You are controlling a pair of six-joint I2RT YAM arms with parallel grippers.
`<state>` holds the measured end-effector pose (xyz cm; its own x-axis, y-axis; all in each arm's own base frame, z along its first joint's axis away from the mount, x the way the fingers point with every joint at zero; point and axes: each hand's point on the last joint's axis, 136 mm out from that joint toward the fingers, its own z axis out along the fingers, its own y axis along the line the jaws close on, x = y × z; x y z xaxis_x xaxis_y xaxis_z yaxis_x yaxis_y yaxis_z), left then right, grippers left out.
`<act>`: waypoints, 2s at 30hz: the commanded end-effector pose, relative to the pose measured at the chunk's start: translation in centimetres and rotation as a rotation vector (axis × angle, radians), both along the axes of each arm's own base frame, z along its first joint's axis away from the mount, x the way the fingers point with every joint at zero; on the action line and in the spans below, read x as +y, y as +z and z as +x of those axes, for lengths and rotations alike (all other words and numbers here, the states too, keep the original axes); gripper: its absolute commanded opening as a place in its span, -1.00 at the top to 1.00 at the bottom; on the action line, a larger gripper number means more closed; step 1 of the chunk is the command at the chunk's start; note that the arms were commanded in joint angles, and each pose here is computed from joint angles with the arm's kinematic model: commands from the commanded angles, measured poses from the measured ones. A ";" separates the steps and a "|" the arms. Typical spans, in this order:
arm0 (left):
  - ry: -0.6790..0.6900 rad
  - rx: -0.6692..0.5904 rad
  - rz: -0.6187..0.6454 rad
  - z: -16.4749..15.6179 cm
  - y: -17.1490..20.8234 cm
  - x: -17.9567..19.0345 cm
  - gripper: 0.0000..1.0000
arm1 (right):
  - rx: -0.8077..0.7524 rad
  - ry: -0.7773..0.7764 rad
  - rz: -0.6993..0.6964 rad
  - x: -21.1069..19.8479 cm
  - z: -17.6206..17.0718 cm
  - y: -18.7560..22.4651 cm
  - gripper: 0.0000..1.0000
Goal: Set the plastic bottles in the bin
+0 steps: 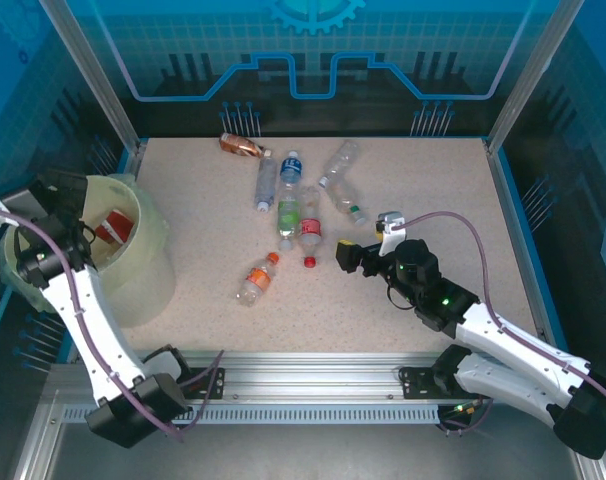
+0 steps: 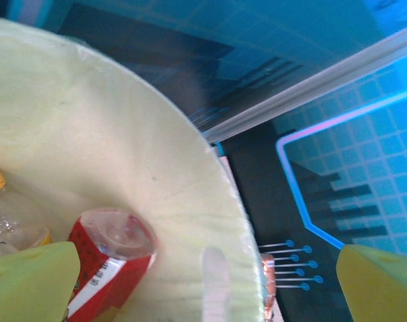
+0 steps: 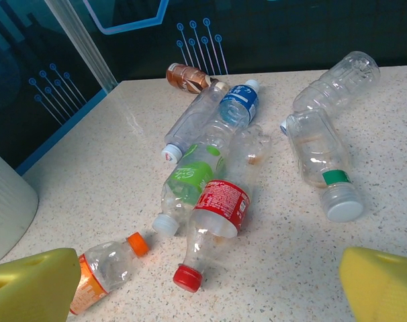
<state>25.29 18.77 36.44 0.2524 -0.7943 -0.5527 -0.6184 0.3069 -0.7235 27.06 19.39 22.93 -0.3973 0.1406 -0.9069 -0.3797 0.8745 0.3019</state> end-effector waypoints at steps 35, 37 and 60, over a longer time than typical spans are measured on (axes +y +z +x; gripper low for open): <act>-1.397 0.733 0.267 2.2 -19.3 -35.0 -0.98 | 0.040 -0.101 -0.004 -2.4 0.3 -2.4 -0.99; -1.412 0.782 0.268 2.3 -20.9 -35.3 -0.98 | 0.039 -0.103 -0.004 -2.5 0.2 -2.4 -1.00; -1.486 1.163 0.250 0.1 -31.8 -37.7 -0.98 | 0.056 -0.138 -0.007 -3.9 -0.7 -3.2 -0.99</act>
